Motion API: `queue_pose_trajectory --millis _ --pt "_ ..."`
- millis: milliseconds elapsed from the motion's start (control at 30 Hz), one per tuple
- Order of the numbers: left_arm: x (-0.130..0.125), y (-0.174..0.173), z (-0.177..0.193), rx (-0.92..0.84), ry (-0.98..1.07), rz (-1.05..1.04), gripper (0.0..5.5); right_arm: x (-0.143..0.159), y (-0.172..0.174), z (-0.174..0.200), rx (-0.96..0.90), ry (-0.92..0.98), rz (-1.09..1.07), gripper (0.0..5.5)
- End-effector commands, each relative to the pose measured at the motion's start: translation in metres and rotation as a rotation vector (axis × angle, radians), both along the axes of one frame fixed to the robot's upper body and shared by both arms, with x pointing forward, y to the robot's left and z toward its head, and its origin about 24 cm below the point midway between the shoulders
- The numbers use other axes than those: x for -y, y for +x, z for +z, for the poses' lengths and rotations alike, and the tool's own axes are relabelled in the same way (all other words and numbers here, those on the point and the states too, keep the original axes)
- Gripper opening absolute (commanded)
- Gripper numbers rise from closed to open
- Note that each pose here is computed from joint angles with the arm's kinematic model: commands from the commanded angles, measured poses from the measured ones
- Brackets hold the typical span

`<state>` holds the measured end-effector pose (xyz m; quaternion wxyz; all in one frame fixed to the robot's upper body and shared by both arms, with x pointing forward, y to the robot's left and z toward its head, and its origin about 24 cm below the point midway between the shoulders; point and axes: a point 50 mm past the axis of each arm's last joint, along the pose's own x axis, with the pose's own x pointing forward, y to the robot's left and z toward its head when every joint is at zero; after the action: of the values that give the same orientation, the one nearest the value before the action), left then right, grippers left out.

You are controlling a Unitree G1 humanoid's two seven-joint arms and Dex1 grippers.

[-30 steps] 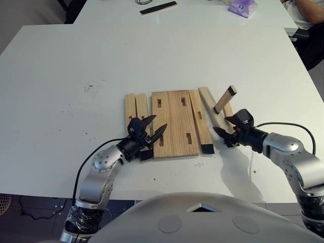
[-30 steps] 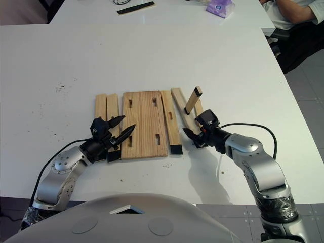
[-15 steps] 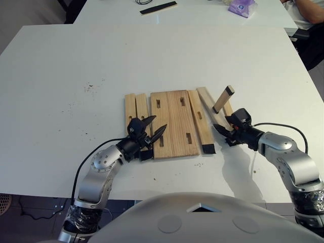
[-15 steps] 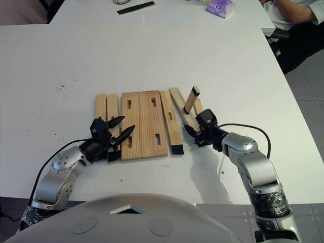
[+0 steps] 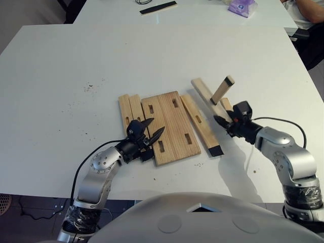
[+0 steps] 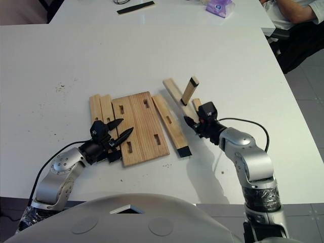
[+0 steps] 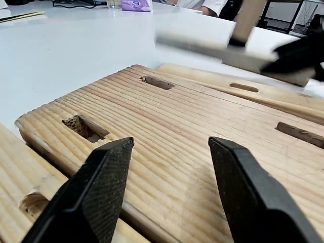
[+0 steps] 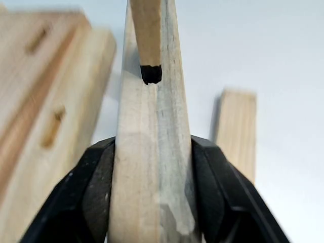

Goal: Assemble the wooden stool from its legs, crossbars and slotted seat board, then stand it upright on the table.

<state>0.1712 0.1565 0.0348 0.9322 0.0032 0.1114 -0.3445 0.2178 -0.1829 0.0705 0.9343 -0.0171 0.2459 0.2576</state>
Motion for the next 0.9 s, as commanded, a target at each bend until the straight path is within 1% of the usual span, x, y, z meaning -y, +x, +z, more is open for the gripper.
queue_pose_trajectory --millis 33,133,233,333,367,467,567,700,900 --pt "0.001 0.017 0.038 0.085 -0.153 -0.004 2.76 -0.011 0.017 0.051 0.182 0.221 0.153 2.02" --pt "0.011 0.018 0.077 0.125 -0.265 -0.168 2.76 -0.012 0.020 0.089 0.232 0.385 0.371 2.02" --pt "0.020 0.017 0.119 0.137 -0.470 -0.360 3.17 0.000 0.019 0.118 0.262 0.513 0.512 2.02" --pt "0.023 0.022 0.145 0.155 -0.559 -0.436 3.67 0.004 0.010 0.134 0.250 0.559 0.671 2.02" --pt "0.023 0.022 0.150 0.154 -0.584 -0.460 3.69 0.004 0.007 0.137 0.252 0.554 0.711 2.02" --pt "0.023 0.024 0.161 0.126 -0.669 -0.502 3.69 0.007 0.001 0.142 0.229 0.565 0.831 2.02" --pt "0.024 0.027 0.166 0.099 -0.705 -0.520 3.69 0.008 0.000 0.144 0.214 0.566 0.897 2.02" --pt "0.029 0.026 0.167 0.075 -0.704 -0.560 3.69 0.003 0.002 0.144 0.202 0.572 0.942 2.02" --pt "0.038 0.027 0.163 0.073 -0.624 -0.587 3.69 -0.017 0.010 0.130 0.150 0.582 1.022 2.02"
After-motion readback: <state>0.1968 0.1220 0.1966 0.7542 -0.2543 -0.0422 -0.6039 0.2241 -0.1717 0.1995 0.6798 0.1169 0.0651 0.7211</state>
